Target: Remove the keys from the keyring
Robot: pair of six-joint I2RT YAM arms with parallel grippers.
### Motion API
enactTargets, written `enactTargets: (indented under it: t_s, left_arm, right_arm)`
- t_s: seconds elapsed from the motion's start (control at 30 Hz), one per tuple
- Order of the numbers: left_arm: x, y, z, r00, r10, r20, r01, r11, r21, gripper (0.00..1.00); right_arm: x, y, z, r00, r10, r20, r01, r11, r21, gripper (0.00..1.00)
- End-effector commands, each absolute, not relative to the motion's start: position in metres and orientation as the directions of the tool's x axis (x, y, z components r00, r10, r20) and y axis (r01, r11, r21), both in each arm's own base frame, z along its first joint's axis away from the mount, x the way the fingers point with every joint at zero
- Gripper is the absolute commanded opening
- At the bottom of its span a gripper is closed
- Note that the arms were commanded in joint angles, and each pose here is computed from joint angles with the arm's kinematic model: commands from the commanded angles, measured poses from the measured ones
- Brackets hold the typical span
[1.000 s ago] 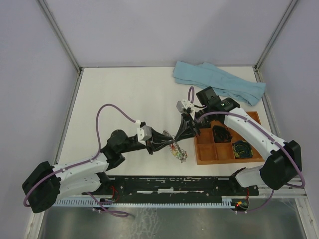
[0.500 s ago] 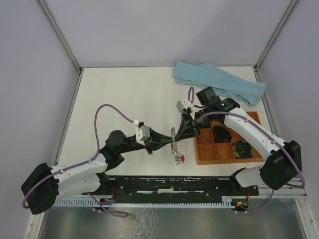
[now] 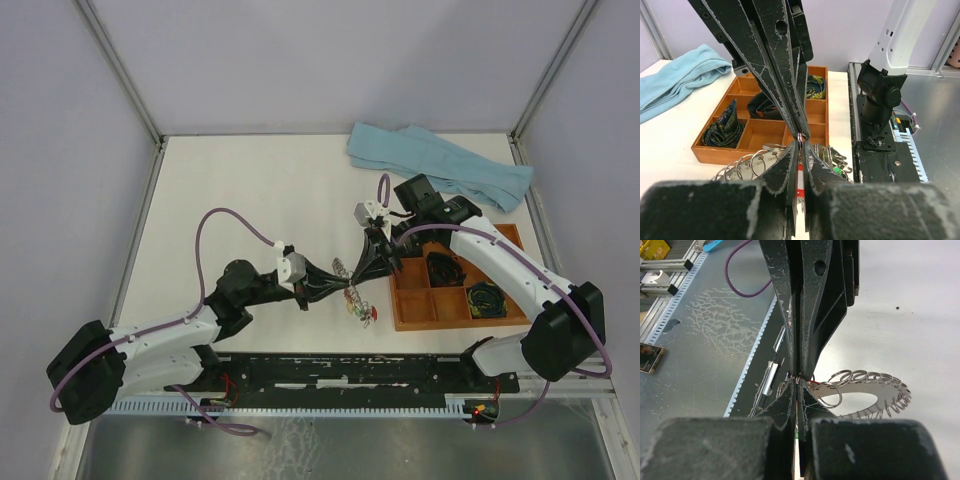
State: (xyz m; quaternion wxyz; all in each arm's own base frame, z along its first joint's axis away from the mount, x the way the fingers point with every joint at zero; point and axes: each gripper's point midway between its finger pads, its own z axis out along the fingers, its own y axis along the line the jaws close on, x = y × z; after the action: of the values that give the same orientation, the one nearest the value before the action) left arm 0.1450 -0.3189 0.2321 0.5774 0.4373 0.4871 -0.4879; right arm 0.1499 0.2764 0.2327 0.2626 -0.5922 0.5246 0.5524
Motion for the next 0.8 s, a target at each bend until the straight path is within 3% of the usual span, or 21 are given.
enactTargets:
  t_s: [0.0,0.23,0.77]
  left_arm:
    - [0.143,-0.322,0.25,0.06,-0.18,-0.982,0.992,0.118,0.039,0.11]
    - [0.15,-0.307,0.258,0.112,-0.194,-0.975,0.974,0.216,0.069,0.17]
    - [0.154,-0.307,0.229,0.102,-0.116,-0.988,0.971,0.227,0.074,0.2]
  right_arm:
    - [0.15,0.282,0.259,-0.111,-0.246,-0.963,-0.909,-0.367,0.199,0.01]
    - [0.15,0.282,0.259,-0.112,-0.247,-0.962,-0.908,-0.367,0.2,0.01]
    - [0.149,0.282,0.26,-0.112,-0.244,-0.963,-0.908,-0.369,0.2,0.01]
